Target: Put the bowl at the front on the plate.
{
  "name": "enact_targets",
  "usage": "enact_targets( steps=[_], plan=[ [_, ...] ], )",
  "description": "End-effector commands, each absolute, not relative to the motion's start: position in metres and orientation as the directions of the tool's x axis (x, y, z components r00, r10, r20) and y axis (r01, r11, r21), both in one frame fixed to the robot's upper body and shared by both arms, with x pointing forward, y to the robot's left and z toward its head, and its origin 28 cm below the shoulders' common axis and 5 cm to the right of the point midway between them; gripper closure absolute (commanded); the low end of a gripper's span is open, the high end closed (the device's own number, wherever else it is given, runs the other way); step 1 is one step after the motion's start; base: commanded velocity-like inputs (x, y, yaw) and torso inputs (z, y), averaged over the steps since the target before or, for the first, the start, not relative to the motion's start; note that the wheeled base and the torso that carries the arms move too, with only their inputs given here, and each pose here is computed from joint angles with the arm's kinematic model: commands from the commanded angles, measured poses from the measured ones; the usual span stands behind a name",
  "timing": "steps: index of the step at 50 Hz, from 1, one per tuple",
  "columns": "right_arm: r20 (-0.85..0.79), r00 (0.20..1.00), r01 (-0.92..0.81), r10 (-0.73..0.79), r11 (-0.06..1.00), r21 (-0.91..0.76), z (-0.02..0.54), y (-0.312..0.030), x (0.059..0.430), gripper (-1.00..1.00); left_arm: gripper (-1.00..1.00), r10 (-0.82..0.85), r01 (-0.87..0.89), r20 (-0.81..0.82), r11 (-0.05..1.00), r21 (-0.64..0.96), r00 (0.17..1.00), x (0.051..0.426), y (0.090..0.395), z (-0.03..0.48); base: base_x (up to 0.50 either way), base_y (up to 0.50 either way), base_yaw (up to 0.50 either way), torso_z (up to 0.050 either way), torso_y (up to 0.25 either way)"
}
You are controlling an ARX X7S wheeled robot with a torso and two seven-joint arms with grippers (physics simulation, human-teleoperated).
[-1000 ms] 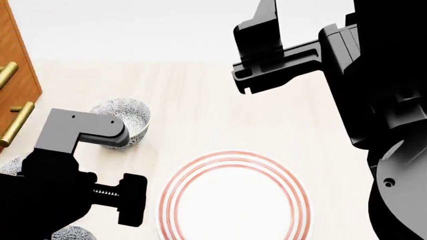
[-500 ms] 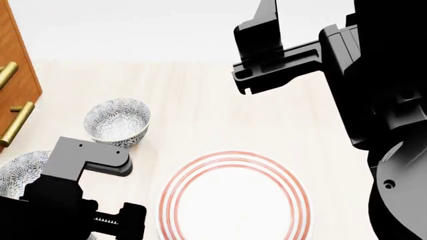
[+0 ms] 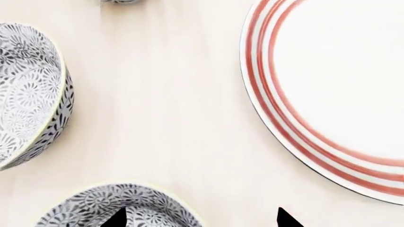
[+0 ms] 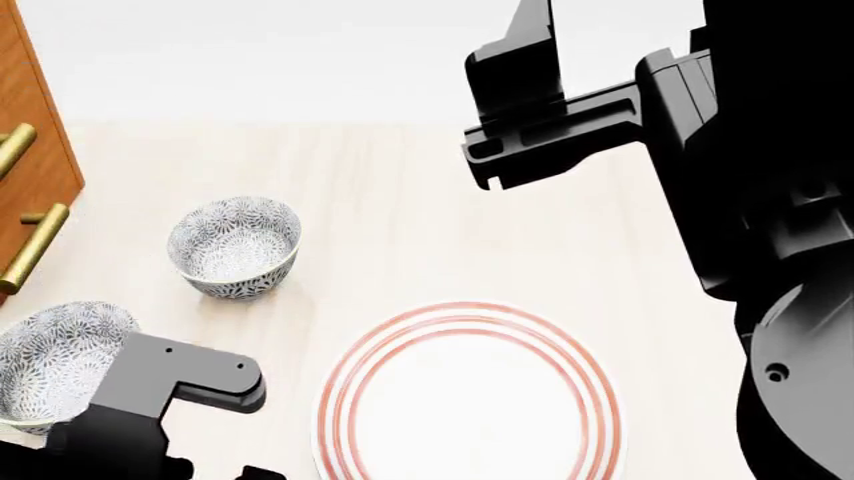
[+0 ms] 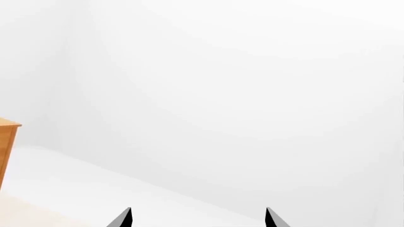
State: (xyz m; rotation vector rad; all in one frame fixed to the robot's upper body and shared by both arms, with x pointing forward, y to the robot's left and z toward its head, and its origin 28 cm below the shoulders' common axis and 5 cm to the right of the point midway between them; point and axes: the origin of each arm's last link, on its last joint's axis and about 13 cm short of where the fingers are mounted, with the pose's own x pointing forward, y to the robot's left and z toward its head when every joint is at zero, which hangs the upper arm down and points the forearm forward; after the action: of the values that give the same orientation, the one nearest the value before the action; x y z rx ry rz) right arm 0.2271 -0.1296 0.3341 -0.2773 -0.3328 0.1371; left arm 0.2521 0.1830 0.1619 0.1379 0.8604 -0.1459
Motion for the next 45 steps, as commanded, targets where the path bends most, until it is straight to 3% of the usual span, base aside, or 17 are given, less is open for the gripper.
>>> enact_targets(
  steps=[1,33,34,45],
  plan=[
    [0.301,0.938,-0.081,0.173,0.953,-0.293,0.334,-0.130,0.226,-1.00,-1.00,-0.050,0.170,-0.801,0.983,0.065,0.597,0.248,0.187,0.150,0.00,0.00,0.00,0.000,0.000],
    [0.305,0.937,-0.079,0.173,0.951,-0.298,0.335,-0.129,0.226,-1.00,-1.00,-0.036,0.193,-0.840,0.978,0.083,0.541,0.237,0.189,0.127,0.00,0.00,0.00,0.000,0.000],
    [0.306,0.936,-0.079,0.174,0.951,-0.298,0.335,-0.129,0.226,-1.00,1.00,-0.022,0.184,-0.839,0.979,0.093,0.543,0.238,0.189,0.125,0.00,0.00,0.00,0.000,0.000],
    [0.311,0.933,-0.087,0.183,0.951,-0.298,0.334,-0.128,0.225,-1.00,1.00,-0.052,0.208,-0.830,0.975,0.078,0.555,0.235,0.189,0.125,0.00,0.00,0.00,0.000,0.000]
  ],
)
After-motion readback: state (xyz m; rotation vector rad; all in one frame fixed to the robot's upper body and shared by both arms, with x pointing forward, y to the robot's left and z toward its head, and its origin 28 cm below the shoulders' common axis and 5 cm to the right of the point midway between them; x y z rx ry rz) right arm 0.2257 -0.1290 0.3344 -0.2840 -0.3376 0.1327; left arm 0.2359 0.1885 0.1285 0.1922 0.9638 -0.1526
